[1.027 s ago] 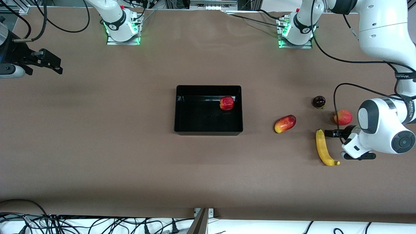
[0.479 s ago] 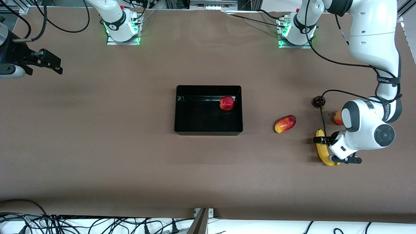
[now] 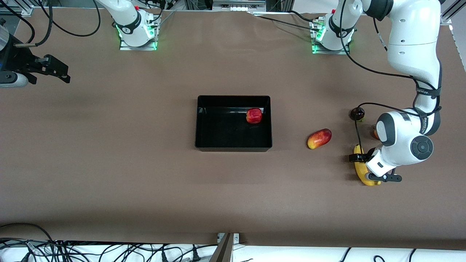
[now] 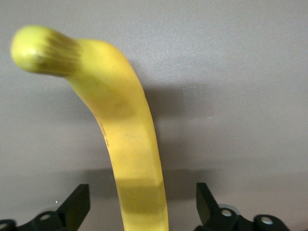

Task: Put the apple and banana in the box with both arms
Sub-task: 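Close the left gripper on the banana and lift it, then carry the banana with the left gripper and lower it into the box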

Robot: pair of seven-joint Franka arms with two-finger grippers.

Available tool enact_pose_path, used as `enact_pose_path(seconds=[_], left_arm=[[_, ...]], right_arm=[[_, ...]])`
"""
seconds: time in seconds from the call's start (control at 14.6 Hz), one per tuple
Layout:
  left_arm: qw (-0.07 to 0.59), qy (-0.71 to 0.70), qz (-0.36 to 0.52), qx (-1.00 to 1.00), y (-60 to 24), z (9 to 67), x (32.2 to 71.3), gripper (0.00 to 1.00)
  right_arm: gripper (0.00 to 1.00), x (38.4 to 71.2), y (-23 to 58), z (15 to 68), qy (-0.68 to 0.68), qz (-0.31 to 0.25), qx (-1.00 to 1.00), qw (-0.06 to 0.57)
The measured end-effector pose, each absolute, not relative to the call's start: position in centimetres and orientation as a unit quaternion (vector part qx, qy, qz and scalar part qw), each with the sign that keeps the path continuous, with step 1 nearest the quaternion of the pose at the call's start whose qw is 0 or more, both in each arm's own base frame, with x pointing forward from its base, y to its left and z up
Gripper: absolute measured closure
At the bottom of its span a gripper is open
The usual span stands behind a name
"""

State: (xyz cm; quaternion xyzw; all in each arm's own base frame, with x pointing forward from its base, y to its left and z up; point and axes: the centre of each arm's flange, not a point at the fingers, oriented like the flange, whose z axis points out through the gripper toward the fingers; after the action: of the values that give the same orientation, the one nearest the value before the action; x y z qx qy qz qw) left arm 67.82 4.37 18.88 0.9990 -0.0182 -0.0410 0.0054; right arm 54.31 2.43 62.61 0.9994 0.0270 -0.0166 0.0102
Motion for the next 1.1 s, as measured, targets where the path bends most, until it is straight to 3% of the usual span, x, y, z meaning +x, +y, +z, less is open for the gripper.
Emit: enact_pose_path(seconds=[0.07, 0.41, 0.82, 1.1], left_arm=[[0.005, -0.018, -0.042, 0.999, 4.4, 18.6, 67.8, 0.04], [0.004, -0.025, -0.047, 0.999, 4.6, 17.8, 67.6, 0.55], [0.009, -0.034, -0.054, 0.998, 4.2, 18.9, 68.2, 0.58], [0.043, -0.061, -0.129, 0.989, 1.3, 27.7, 69.9, 0.58]], right_arm=[[0.00, 54.3, 2.4, 62.6, 0.027, -0.017, 0.999, 0.010], [0.00, 54.3, 2.4, 62.6, 0.027, -0.016, 0.999, 0.010], [0.00, 54.3, 2.4, 62.6, 0.027, -0.016, 0.999, 0.010], [0.00, 54.3, 2.4, 62.6, 0.027, -0.016, 0.999, 0.010]])
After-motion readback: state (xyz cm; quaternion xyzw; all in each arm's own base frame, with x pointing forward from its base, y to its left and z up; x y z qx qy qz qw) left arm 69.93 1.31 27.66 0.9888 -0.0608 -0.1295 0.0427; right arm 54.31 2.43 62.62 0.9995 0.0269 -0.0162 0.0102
